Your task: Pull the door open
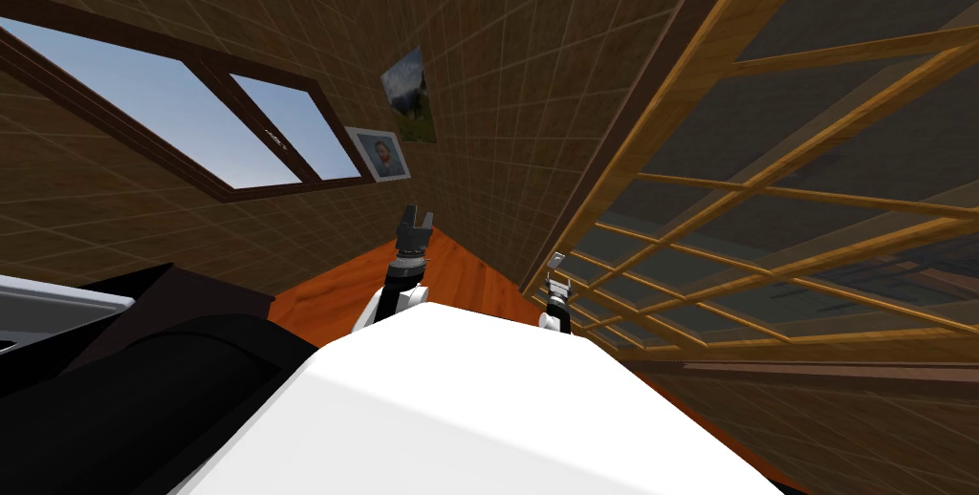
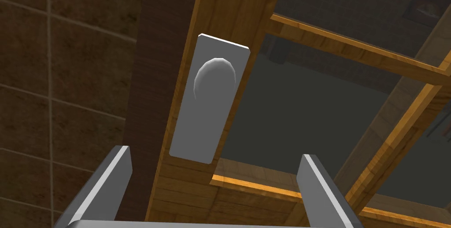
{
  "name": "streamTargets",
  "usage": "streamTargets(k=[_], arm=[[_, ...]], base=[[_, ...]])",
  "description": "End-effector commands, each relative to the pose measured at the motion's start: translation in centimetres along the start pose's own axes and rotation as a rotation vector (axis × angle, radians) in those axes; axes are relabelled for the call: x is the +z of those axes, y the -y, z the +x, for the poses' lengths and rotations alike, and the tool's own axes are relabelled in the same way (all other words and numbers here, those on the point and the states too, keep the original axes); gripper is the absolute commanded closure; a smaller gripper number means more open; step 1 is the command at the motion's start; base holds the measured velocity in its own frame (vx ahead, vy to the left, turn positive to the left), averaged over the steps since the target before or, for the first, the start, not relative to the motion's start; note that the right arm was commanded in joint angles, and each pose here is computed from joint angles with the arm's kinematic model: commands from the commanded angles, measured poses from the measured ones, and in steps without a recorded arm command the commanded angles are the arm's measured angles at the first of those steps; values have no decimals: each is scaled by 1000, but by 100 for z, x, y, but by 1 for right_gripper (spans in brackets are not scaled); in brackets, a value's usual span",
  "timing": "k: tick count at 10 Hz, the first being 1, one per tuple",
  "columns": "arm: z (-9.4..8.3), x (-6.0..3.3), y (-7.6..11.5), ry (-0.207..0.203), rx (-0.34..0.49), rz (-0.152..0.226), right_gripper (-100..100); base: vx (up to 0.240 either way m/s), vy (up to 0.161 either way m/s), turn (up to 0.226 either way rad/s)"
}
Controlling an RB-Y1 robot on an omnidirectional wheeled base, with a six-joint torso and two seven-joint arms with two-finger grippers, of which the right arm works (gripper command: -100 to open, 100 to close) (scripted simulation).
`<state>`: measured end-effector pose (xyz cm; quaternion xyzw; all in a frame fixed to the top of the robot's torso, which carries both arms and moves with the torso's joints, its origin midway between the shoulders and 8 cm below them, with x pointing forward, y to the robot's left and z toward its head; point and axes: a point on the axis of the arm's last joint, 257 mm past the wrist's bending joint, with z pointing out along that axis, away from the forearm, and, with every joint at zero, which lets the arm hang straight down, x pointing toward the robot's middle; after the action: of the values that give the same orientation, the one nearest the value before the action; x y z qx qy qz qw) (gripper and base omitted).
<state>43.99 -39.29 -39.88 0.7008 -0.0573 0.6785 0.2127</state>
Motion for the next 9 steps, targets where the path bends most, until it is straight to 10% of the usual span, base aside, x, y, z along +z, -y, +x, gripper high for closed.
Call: streamTargets(k=[1, 9], arm=[[2, 2, 14, 2, 40, -2, -100], [-30, 13, -38, 14, 211, -22, -100]], base=[[-50, -11, 16], [-20, -3, 26]])
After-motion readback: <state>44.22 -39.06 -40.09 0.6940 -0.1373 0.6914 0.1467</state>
